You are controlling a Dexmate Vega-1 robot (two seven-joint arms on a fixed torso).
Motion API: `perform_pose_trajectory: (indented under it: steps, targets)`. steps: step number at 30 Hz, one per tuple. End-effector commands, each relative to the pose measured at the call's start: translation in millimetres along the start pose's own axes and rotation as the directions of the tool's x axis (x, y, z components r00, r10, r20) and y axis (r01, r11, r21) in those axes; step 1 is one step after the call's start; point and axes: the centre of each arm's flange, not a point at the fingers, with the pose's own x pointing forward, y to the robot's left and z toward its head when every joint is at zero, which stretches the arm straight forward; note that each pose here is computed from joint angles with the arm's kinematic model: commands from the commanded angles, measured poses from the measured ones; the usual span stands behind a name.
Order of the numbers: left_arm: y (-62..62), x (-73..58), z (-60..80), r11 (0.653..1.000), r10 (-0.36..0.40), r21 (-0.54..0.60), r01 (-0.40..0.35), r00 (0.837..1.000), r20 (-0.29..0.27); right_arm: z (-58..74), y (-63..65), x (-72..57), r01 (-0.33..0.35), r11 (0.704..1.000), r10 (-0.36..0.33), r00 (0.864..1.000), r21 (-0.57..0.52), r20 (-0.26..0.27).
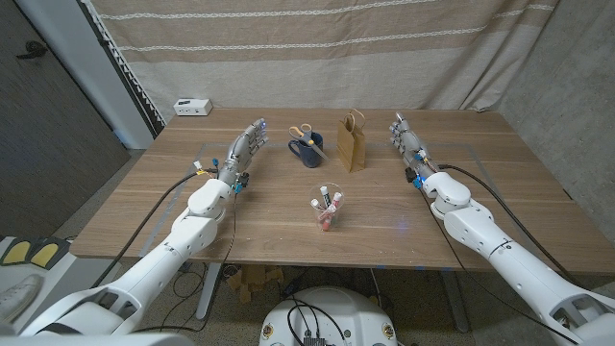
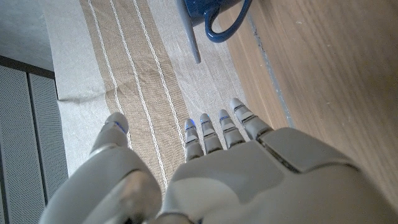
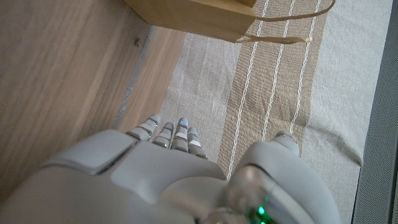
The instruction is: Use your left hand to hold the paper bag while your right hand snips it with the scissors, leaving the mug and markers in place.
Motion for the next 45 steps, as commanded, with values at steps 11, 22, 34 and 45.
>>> perform_pose_trajectory:
  steps: [11,22,34,45]
  targets:
    - [-14.6,-8.0,12.9,0.988,0.030,0.149,-0.036,0.999,0.044,-4.7,-8.8,-13.1,0.020,1.000,-0.020,1.000,0.003,0.001]
    - [-11.9,-8.3,40.1,0.972,0.024,0.232,-0.039,0.997,0.067,3.3,-14.4,-17.6,0.010,1.000,-0.010,1.000,-0.030,0.000]
    - [-17.1,-5.6,55.9,0.925,0.071,0.364,-0.107,0.991,0.111,2.4,-20.5,-21.5,0.015,1.000,-0.016,1.000,-0.024,-0.017]
    - [-22.8,-6.5,59.9,0.912,0.062,0.398,-0.100,0.992,0.105,1.6,-24.8,-24.3,0.002,1.000,-0.003,1.000,-0.018,-0.024]
